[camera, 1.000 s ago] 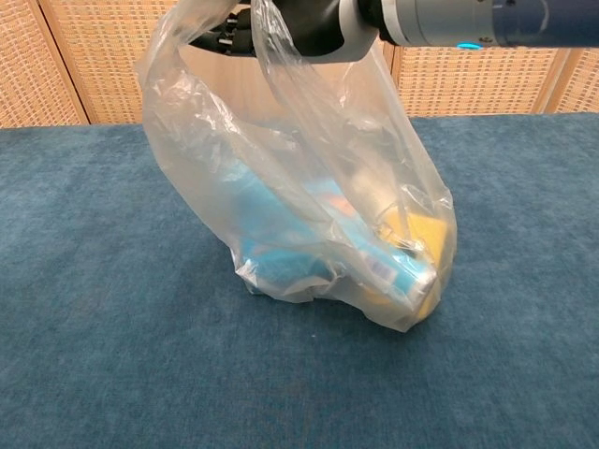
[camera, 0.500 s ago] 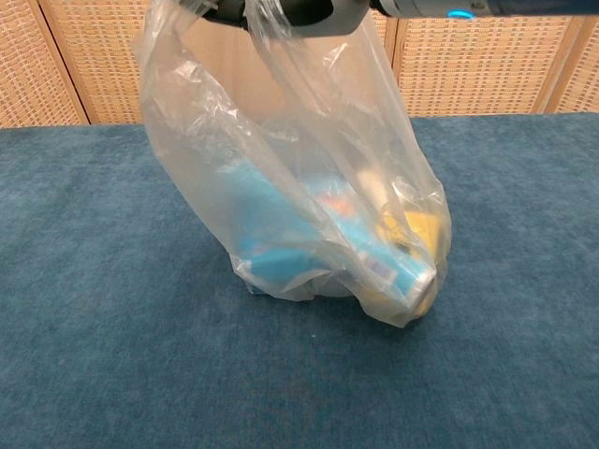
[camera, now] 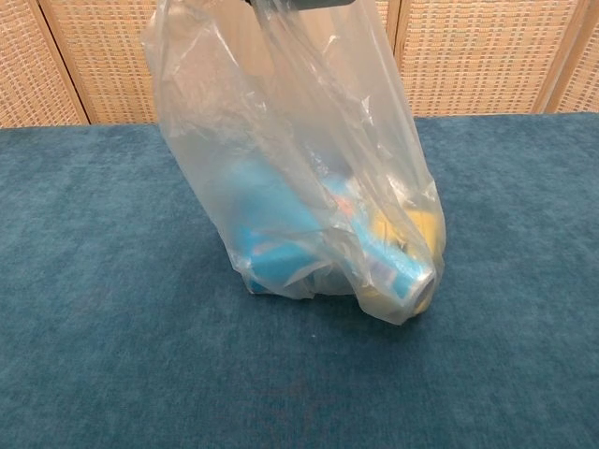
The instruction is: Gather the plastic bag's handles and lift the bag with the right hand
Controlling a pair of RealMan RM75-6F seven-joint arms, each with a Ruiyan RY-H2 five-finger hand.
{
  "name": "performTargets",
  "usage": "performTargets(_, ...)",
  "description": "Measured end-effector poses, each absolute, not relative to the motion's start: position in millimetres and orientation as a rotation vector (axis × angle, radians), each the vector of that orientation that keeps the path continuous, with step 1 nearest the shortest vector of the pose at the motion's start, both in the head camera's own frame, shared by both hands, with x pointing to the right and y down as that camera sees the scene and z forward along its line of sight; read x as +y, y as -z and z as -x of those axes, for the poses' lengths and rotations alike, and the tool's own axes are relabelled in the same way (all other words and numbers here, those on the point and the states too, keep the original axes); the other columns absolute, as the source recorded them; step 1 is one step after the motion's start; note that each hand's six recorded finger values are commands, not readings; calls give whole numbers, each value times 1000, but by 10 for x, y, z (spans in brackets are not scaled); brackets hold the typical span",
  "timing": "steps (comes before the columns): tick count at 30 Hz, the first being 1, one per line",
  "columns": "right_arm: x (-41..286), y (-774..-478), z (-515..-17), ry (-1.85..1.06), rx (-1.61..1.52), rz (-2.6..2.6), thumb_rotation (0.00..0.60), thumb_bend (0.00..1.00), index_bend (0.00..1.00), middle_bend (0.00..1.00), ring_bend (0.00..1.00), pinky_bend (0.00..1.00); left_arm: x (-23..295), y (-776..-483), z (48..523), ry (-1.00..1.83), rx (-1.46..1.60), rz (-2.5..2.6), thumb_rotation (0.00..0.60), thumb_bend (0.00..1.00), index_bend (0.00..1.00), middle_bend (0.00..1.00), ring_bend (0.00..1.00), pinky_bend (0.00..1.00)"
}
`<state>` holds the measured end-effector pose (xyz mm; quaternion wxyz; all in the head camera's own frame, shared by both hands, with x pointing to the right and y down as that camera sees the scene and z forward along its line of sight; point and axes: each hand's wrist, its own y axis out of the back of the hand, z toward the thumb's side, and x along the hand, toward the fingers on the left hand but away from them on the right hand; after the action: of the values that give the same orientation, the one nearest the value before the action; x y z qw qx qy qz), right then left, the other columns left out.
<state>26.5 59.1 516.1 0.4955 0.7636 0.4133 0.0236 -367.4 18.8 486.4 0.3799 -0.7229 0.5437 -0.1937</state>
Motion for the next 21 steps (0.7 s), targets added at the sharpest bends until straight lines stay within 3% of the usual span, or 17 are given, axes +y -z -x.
performTargets(7, 539, -5112, -266, -47, 1003, -1861, 600, 418, 9, 473, 427, 382, 279, -4922, 3917, 523, 1426, 1839, 600, 53, 0, 0, 0, 0)
performTargets(13, 509, -5092, -245, -53, 997, -1865, 600, 419, 233, 510, 467, 384, 350, -4942, 4078, 528, 1455, 1835, 600, 55, 0, 0, 0, 0)
performTargets(21, 490, -5107, -231, -48, 994, -1864, 600, 412, 388, 556, 510, 402, 440, -4933, 4197, 522, 1478, 1831, 600, 54, 0, 0, 0, 0)
